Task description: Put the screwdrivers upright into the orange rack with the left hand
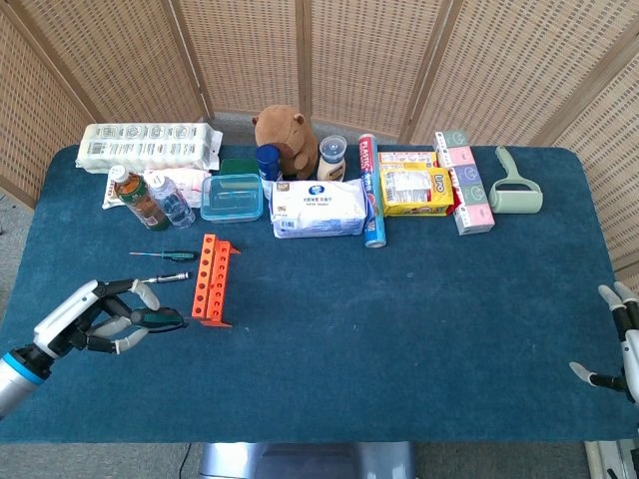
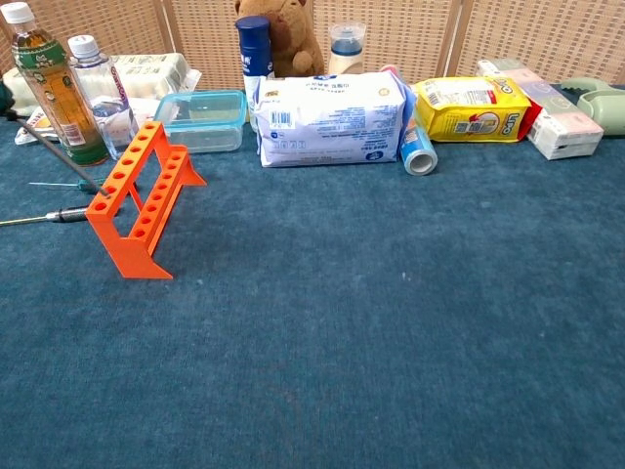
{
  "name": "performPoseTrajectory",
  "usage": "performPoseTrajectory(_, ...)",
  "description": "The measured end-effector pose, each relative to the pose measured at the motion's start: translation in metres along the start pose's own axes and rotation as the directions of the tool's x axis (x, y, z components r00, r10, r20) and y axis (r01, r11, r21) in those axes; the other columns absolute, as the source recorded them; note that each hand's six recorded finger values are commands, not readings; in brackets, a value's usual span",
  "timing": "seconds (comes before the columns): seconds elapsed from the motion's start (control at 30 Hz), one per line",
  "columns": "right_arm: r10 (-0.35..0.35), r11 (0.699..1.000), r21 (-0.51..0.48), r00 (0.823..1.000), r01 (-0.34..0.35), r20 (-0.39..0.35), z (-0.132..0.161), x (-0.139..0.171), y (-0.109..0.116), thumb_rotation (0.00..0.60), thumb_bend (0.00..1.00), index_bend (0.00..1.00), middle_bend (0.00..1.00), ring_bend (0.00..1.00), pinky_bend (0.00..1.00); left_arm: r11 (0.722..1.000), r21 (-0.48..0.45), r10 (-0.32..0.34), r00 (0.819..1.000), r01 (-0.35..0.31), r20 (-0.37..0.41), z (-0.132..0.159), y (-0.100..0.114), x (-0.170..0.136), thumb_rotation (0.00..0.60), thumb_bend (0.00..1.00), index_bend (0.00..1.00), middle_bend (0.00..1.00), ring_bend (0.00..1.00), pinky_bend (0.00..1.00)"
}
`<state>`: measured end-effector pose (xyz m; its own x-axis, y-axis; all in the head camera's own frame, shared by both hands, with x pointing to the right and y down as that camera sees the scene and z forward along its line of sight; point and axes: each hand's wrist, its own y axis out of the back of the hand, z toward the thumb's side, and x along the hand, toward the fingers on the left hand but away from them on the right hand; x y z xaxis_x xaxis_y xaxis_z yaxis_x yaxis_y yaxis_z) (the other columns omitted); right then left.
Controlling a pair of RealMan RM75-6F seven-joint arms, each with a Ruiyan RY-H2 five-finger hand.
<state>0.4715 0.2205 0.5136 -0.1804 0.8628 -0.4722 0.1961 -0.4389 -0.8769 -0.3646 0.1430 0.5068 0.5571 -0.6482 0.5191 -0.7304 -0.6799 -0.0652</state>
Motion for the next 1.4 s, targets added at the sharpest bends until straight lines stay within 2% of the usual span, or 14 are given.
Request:
performPoseTrajectory(0.33,-0.004,1.0,-0.003,1.0,0.004,0.0,-0.001,0.001,0.002,0.6,0.0,0.05,0.0,0.0,0.0,0.999,0.037,0.003,0.999,-0.002,-0.043,0.008,0.014,0.005,0.6,0.48,0.55,1.0,0.96,1.0)
performPoseTrajectory(0.63,-0.003,1.0,-0.002,1.0,0.003,0.003,-0.001,0.0,0.002,0.6,0.0,0.05,0.0,0.0,0.0,0.998,0.048,-0.031,0.992,0.037,-0.126,0.009,0.016,0.02,0.6,0.48,0.55,1.0,0.96,1.0)
performPoseTrajectory(0.87,0.001,1.0,0.001,1.0,-0.001,0.005,-0.001,0.0,0.001,0.6,0.0,0.05,0.0,0.0,0.0,0.998,0.051,-0.015,0.991,0.022,-0.132,0.009,0.022,0.022,0.6,0.48,0.56,1.0,0.96,1.0)
performPoseTrajectory(1.4,-0.001,1.0,-0.002,1.0,0.001,0.008,-0.002,0.0,0.002,0.6,0.0,0.05,0.0,0.0,0.0,0.998,0.058,-0.009,0.988,0.018,-0.154,0.002,0.02,0.027,0.6,0.48,0.56,1.0,0.96,1.0)
